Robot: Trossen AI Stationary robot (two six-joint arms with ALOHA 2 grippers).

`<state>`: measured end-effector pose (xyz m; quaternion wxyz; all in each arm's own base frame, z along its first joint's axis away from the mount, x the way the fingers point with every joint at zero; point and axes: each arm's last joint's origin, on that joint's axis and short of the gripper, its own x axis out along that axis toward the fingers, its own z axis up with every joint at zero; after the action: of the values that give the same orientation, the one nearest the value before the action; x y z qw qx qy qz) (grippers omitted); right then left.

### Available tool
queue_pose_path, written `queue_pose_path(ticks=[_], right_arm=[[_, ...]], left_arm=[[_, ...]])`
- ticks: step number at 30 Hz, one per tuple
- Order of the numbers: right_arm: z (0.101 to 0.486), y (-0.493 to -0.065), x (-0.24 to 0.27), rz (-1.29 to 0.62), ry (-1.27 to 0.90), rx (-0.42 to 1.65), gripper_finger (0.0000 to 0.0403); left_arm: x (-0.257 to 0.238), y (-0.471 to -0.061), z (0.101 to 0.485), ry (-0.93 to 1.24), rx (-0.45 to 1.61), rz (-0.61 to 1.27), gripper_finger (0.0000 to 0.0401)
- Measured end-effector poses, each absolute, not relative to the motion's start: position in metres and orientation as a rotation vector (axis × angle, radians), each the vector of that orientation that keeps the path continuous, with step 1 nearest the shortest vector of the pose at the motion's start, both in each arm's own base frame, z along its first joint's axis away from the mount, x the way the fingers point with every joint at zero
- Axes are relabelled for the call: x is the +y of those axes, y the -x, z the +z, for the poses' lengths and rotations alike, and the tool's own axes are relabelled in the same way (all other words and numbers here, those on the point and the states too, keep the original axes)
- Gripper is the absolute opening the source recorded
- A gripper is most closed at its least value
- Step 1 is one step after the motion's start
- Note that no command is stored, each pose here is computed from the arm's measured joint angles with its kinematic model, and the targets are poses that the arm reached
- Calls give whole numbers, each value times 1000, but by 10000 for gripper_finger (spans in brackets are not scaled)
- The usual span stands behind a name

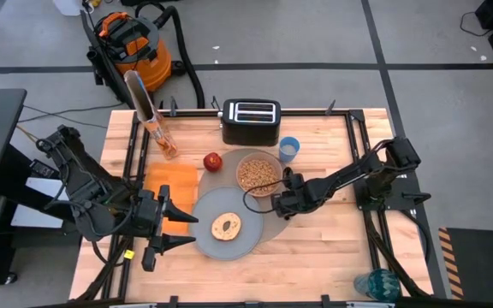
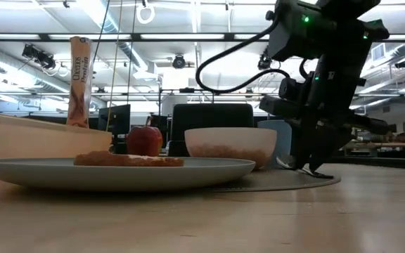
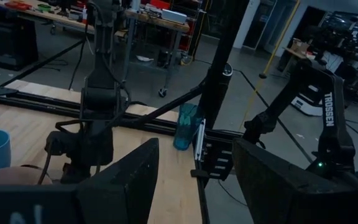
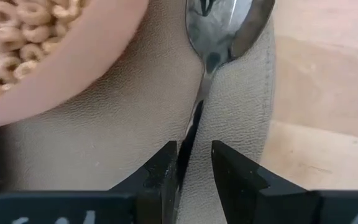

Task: Arrange a breakfast setting
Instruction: Remove the black spoon from the blue glass and place it on the middle right of the gray placemat

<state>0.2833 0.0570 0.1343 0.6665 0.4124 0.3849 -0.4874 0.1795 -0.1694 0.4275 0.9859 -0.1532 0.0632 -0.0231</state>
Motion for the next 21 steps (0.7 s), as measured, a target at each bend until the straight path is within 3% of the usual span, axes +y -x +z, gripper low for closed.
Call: queue_pose_path(ticks=[11,21], right_arm=[[130,-283,58,-1104,-913,901,77],[130,-283,58,-1133,-982,883,76]], left_arm=[[-169,-180,428,310,124,-46,210],[-170,-180,429,317,114,-48,210]])
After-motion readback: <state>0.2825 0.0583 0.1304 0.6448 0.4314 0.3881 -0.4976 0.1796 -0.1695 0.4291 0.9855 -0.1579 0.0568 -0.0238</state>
